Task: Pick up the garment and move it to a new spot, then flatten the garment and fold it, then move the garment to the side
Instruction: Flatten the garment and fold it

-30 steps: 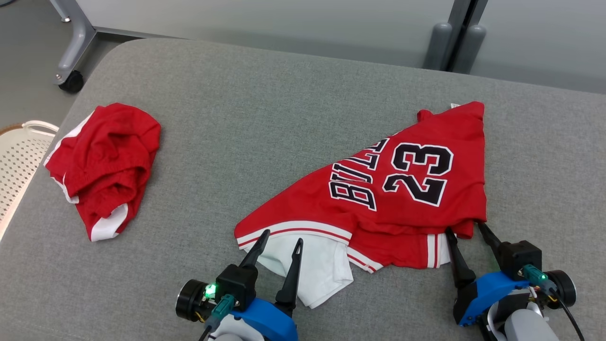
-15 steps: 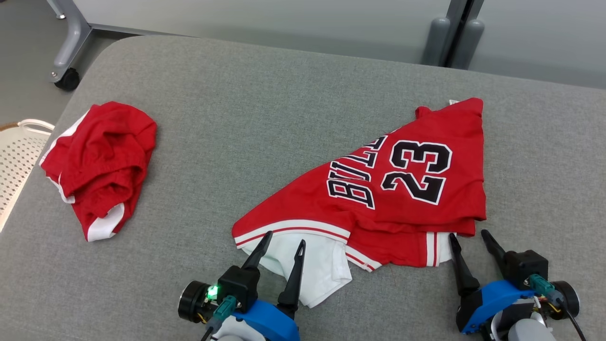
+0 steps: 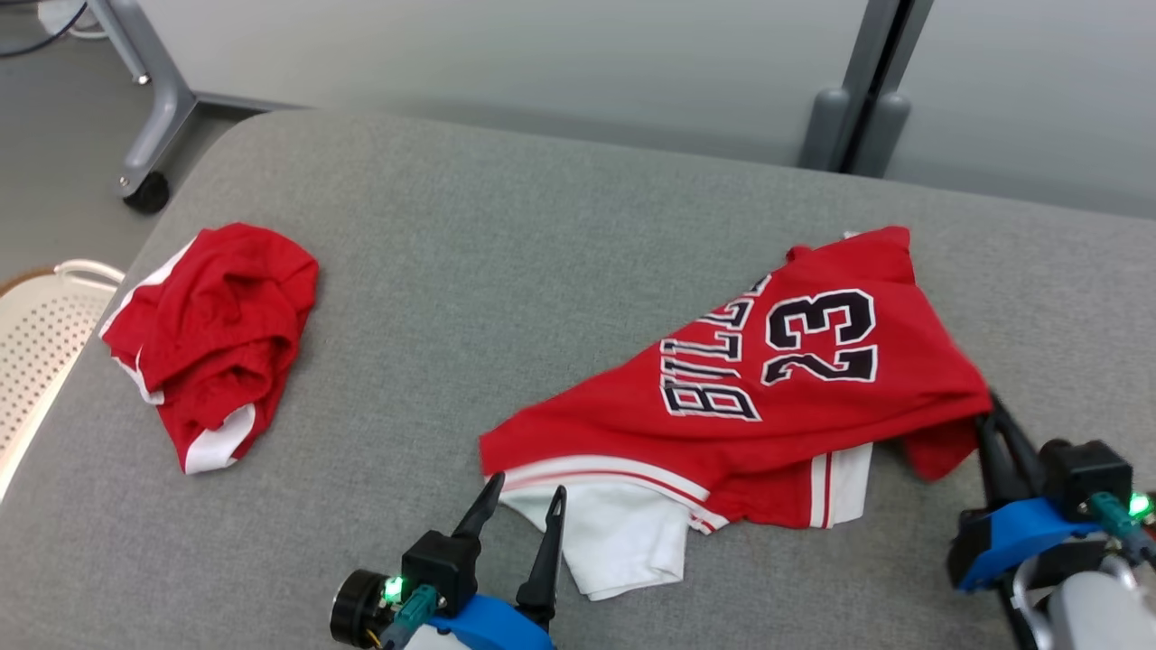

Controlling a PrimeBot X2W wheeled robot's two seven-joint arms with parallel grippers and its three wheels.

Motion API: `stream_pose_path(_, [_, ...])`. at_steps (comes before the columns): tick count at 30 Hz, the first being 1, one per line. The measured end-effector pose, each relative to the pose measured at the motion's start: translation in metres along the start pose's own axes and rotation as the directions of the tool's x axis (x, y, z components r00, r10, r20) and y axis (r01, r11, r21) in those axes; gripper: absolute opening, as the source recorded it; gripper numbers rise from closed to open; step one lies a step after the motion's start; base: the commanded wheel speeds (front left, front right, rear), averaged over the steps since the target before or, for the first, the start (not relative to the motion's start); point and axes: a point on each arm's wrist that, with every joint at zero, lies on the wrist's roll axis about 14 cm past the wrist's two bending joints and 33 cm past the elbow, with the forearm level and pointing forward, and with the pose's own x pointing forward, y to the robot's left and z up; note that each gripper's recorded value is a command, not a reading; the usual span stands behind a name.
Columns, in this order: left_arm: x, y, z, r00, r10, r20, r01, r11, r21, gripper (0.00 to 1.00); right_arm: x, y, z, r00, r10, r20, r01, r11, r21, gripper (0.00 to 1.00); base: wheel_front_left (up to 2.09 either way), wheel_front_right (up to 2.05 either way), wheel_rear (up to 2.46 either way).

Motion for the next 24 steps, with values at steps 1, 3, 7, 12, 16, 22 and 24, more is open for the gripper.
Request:
stream_pose_path(1, [-0.001,-0.002,0.0,1.0,-0.006,0.003,0.006,1.0,-0.005,1.0,-0.001,-0.007,0.012,1.0,-0.001,0.031,0.003,0.999,-0.049,0.0,0.0,0.0,0.0])
stream_pose_path(3, [-0.004,-0.007,-0.003,1.0,-0.018,-0.004,0.018,1.0,-0.019,1.0,-0.003,-0.02,0.036,0.996,0.002,0.092,0.011,0.989,-0.145,0.0,0.0,0.0,0.0])
stream_pose_path(7, [-0.01,-0.014,-0.012,0.999,-0.035,-0.026,0.035,0.999,-0.031,1.0,-0.016,-0.033,0.068,0.986,0.017,0.165,0.03,0.96,-0.278,0.0,0.0,0.0,0.0])
stream_pose_path(12, [-0.012,-0.018,-0.019,0.998,-0.044,-0.046,0.042,0.998,-0.04,1.0,-0.044,-0.029,0.05,0.993,0.027,0.117,0.01,0.953,-0.303,1.0,0.0,0.0,0.0])
stream_pose_path(16, [-0.015,-0.02,-0.023,0.997,-0.05,-0.055,0.047,0.998,-0.041,1.0,-0.082,-0.027,-0.013,0.998,-0.028,-0.053,0.018,0.984,-0.179,1.0,0.0,0.0,0.0])
stream_pose_path(22, [-0.012,-0.02,-0.021,0.997,-0.052,-0.05,0.051,0.998,-0.024,1.0,-0.113,-0.028,-0.033,0.989,-0.119,-0.089,0.117,0.993,-0.023,1.0,0.0,0.0,0.0])
stream_pose_path(24, [-0.012,-0.018,-0.021,0.998,-0.044,-0.05,0.043,0.999,-0.022,1.0,-0.117,-0.032,-0.026,0.987,-0.151,-0.064,0.152,0.988,0.012,1.0,0.0,0.0,0.0])
